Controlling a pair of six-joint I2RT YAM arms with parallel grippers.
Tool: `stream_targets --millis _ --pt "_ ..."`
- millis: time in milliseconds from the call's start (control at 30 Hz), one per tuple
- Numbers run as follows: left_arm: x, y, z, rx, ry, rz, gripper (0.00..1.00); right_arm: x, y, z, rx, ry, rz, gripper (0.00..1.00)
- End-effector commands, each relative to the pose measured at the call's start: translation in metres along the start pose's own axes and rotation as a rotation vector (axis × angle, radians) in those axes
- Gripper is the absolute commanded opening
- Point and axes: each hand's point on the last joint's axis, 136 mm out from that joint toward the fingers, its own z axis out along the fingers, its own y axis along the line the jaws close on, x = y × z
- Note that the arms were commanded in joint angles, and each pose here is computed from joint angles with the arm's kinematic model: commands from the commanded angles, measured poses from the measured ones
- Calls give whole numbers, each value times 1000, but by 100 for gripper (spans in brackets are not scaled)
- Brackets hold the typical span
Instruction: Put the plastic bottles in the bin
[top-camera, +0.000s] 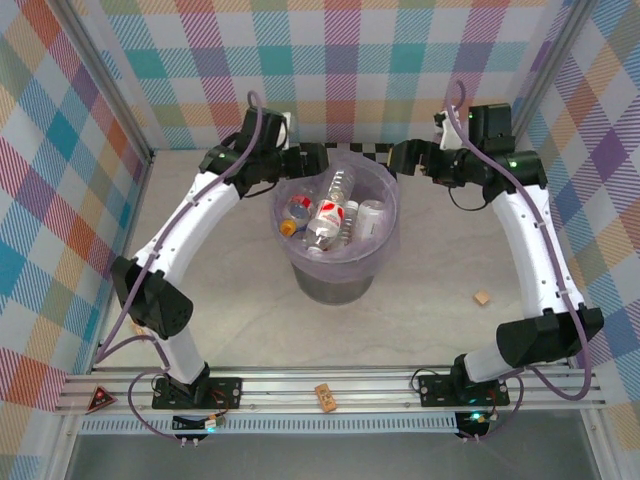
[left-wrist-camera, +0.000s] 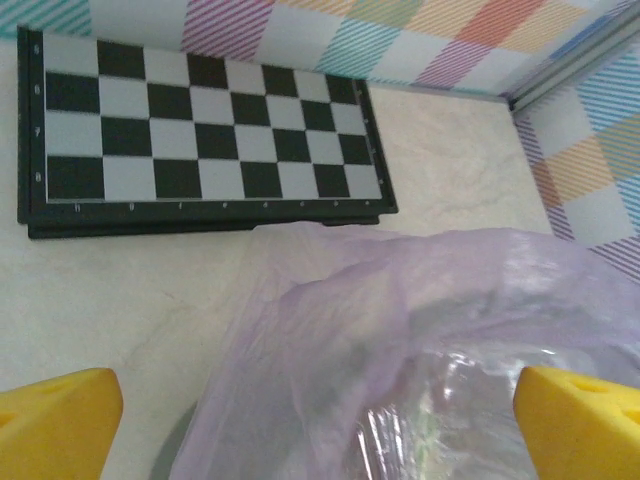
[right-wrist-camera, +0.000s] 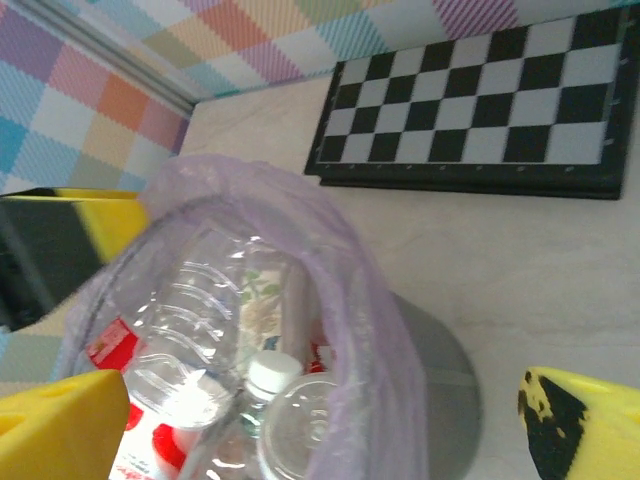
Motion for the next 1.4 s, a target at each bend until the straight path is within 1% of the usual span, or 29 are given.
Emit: stream_targets --millis 0,67,133,200,267,300,367,467,567,700,833,967,1033,1067,1167,1200,1367 --pt "-49 -2 -73 9 -180 65 100 -5 -31 -15 132 -61 -37 100" --pt "-65 27 -99 -66 -244 33 100 -4 -62 -18 262 -95 -25 99" --pt "-70 58 -118 -127 -288 -10 100 1 -93 -19 400 -141 -36 100" --pt "-63 105 -131 -291 -332 -36 100 13 -120 -16 496 -170 -47 99" --pt "-40 159 -138 -469 -368 -70 100 33 -145 -10 574 -182 -56 99" --pt "-28 180 -139 -528 -381 -91 100 43 -154 -6 594 -176 -60 100" --pt "7 223 -133 -637 -381 -149 100 63 -177 1 651 -179 -58 100" --pt "62 268 -114 -768 -324 -160 100 87 -208 13 732 -183 -52 99" --pt "95 294 -96 -840 -301 -127 100 106 -225 30 738 -181 -50 99" --pt "126 314 -80 -882 -269 -95 100 127 -244 50 735 -179 -23 99" --pt "130 315 -64 -826 -327 -51 100 138 -259 68 740 -192 -40 100" --pt "128 322 -51 -828 -365 10 100 134 -269 78 742 -256 -90 99" --pt "131 334 -48 -865 -374 10 100 125 -267 79 731 -312 -129 100" --pt "135 341 -46 -871 -358 4 100 121 -266 80 732 -324 -152 99" --pt "141 351 -40 -878 -363 15 100 116 -267 85 721 -338 -193 99" --pt "143 353 -38 -877 -348 21 100 117 -267 89 708 -349 -201 99" --pt "143 353 -37 -837 -345 11 100 119 -262 93 673 -354 -230 99"
